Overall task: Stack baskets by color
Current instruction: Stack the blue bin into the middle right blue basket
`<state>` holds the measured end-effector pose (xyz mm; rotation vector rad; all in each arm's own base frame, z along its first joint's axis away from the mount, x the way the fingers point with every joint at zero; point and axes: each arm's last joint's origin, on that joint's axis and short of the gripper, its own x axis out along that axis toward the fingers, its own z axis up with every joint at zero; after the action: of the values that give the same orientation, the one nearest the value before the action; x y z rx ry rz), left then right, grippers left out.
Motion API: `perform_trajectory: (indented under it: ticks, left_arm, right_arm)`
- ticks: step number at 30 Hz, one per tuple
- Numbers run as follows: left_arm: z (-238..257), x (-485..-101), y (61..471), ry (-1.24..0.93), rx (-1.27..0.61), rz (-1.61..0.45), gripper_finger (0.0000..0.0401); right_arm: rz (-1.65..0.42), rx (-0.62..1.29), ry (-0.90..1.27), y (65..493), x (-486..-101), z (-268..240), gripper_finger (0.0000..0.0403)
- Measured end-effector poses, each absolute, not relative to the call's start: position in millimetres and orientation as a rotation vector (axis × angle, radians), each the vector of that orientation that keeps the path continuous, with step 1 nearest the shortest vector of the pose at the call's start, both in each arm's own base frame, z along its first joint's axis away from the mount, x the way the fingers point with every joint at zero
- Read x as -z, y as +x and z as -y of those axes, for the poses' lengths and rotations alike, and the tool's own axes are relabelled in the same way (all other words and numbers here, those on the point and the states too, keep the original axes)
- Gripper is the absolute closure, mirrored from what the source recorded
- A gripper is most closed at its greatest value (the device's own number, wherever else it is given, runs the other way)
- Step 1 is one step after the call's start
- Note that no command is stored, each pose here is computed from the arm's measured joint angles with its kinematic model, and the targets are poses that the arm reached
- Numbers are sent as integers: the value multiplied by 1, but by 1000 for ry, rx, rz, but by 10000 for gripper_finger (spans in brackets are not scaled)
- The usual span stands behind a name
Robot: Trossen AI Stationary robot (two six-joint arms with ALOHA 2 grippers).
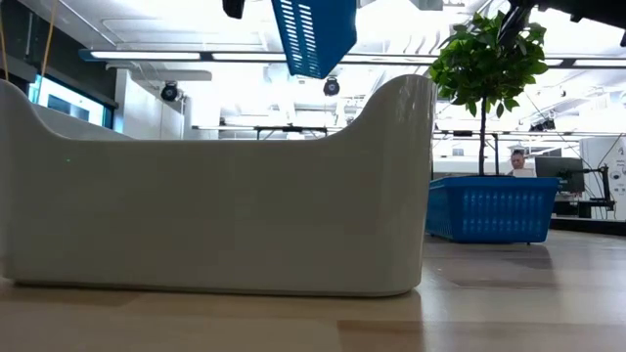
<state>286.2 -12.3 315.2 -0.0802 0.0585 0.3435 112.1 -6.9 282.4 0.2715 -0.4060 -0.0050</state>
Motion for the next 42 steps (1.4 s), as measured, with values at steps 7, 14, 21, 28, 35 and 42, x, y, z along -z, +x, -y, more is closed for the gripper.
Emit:
perform_trajectory:
  ticks: [7, 14, 21, 28, 35, 42]
  left_arm:
    - [14, -310, 295, -41, -317, -74, 401]
    - [16, -308, 353, 82, -237, -125, 401]
    - [16, -279, 424, 190, -228, -281, 401]
    - [19, -250, 468, 187, -212, -277, 401]
    - [19, -207, 487, 198, -245, -357, 401]
    - [11, -188, 488, 196, -329, -450, 401]
  right_arm:
    - [481, -6, 268, 109, -289, 7, 403]
    - [641, -18, 224, 101, -302, 6, 403]
    - [638, -9, 200, 101, -302, 6, 403]
    - [629, -8, 201, 101, -301, 6, 403]
    - [629, -9, 202, 101, -301, 6, 403]
    - [622, -10, 211, 102, -301, 6, 403]
